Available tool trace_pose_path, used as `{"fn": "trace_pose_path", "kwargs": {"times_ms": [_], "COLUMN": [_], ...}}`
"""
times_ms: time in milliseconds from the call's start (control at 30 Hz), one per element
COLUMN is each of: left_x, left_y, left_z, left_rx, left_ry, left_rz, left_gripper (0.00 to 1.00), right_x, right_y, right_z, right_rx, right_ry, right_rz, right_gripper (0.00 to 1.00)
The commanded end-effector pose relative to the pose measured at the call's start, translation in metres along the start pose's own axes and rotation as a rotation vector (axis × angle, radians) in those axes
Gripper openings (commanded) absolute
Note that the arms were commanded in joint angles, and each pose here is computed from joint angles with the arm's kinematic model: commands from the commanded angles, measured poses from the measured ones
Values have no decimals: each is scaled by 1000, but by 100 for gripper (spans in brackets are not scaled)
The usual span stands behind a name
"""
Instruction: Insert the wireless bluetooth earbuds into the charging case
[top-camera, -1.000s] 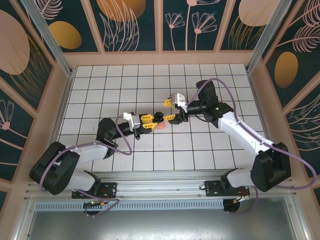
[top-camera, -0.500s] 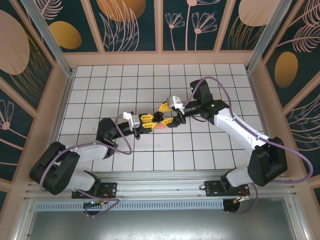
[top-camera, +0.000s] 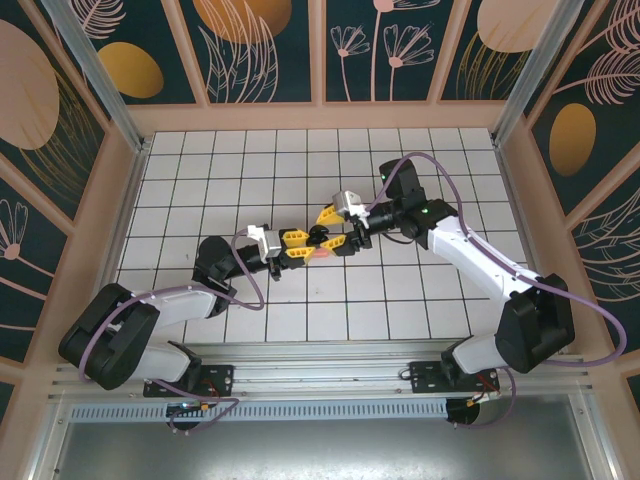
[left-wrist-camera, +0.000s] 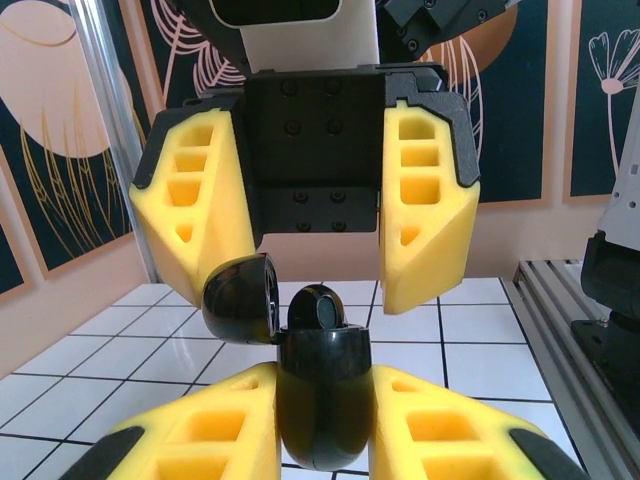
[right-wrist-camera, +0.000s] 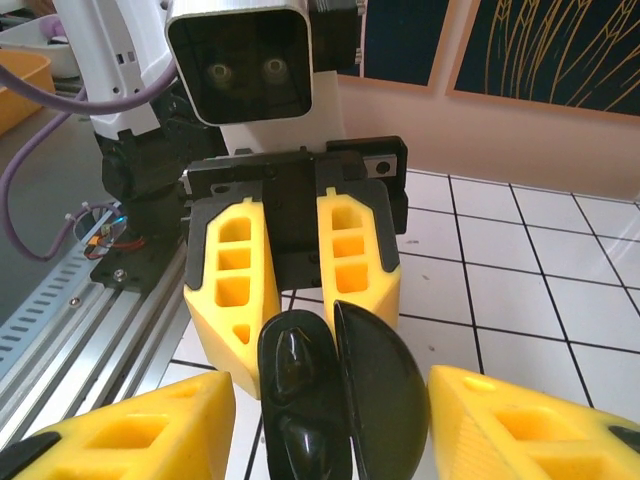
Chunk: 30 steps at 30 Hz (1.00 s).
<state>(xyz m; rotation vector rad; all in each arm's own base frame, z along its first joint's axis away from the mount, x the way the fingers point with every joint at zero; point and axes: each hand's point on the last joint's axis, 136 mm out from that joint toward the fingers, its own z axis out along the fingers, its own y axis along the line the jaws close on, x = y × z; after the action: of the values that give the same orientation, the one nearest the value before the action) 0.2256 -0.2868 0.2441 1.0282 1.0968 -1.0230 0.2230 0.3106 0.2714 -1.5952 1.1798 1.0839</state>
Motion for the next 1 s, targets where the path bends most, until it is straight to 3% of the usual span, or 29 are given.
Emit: {"fn": "trace_pose_path", "kwargs": {"times_ms": [0, 567, 967], "left_x": [-17, -20, -19], "left_y": [1, 0, 2], "left_z": [2, 2, 2], "left_rx": [9, 12, 0], "left_ry": [-42, -42, -31], "left_rz": [28, 35, 39], "left_gripper": [23, 23, 22], "right_x": [-15, -10, -9], "right_y": [-2, -26, -19], "right_z": [2, 4, 13], "right_rx": [-22, 80, 50], "right_ry": [-46, 2, 23], "right_rz": [4, 55, 98], "right_gripper": [52, 46, 40]}}
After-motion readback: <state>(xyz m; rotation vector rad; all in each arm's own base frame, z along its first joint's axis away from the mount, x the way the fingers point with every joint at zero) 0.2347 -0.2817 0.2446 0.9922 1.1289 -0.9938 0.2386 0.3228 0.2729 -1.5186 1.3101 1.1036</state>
